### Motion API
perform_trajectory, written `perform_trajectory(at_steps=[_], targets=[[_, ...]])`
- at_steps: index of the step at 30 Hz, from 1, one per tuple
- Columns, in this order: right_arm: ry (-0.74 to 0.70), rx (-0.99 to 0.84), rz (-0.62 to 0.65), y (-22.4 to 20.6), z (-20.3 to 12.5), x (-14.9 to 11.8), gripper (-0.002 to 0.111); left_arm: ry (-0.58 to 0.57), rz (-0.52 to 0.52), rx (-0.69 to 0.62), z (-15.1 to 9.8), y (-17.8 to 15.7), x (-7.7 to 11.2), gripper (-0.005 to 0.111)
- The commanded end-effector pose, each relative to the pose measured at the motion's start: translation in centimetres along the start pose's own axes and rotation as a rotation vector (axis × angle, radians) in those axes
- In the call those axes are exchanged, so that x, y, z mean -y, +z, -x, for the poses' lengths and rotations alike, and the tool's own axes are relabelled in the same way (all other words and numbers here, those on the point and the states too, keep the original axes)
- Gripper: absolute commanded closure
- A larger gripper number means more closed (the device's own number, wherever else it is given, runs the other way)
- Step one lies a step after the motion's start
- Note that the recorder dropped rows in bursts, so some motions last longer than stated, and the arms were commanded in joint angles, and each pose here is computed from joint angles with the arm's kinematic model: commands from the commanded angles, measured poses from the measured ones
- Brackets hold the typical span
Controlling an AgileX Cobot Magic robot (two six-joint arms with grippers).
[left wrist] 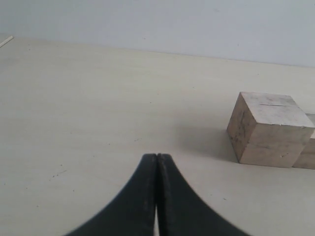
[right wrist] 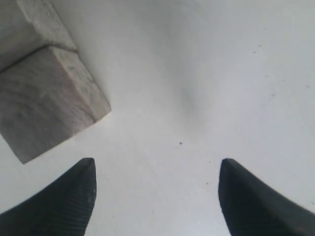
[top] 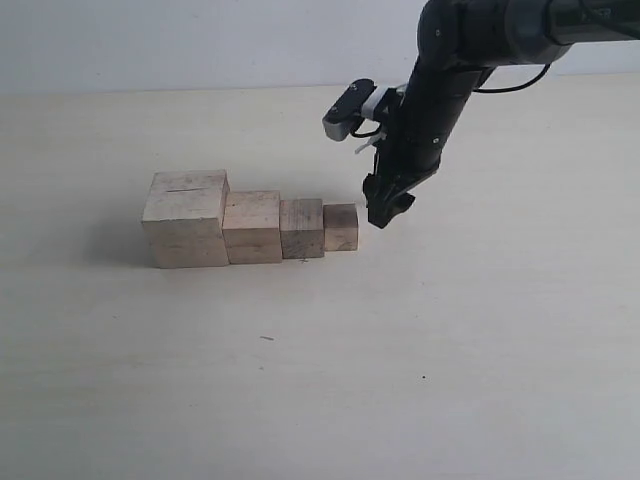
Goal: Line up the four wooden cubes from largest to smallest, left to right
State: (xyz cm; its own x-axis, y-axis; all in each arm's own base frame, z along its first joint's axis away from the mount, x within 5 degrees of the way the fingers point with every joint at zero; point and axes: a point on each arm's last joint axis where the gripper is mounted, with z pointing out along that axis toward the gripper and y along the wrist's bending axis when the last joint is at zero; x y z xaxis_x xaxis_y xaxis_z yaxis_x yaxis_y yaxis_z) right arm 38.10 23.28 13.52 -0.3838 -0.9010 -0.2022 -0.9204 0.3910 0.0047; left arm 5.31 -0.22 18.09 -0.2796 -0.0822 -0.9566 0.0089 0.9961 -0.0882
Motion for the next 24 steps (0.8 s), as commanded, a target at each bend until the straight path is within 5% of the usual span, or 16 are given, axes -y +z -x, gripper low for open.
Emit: perform_trajectory(at_steps=[1,24], targets=[[0.028,0.018,-0.072,-3.1,0.1,0.1,0.042,-0.006,-0.002,0.014,0.0,0.0,0.0,0.107],[0.135,0.047,0.004,0.9,0.4,0.1,0.042,-0.006,-0.002,0.014,0.0,0.0,0.0,0.107]])
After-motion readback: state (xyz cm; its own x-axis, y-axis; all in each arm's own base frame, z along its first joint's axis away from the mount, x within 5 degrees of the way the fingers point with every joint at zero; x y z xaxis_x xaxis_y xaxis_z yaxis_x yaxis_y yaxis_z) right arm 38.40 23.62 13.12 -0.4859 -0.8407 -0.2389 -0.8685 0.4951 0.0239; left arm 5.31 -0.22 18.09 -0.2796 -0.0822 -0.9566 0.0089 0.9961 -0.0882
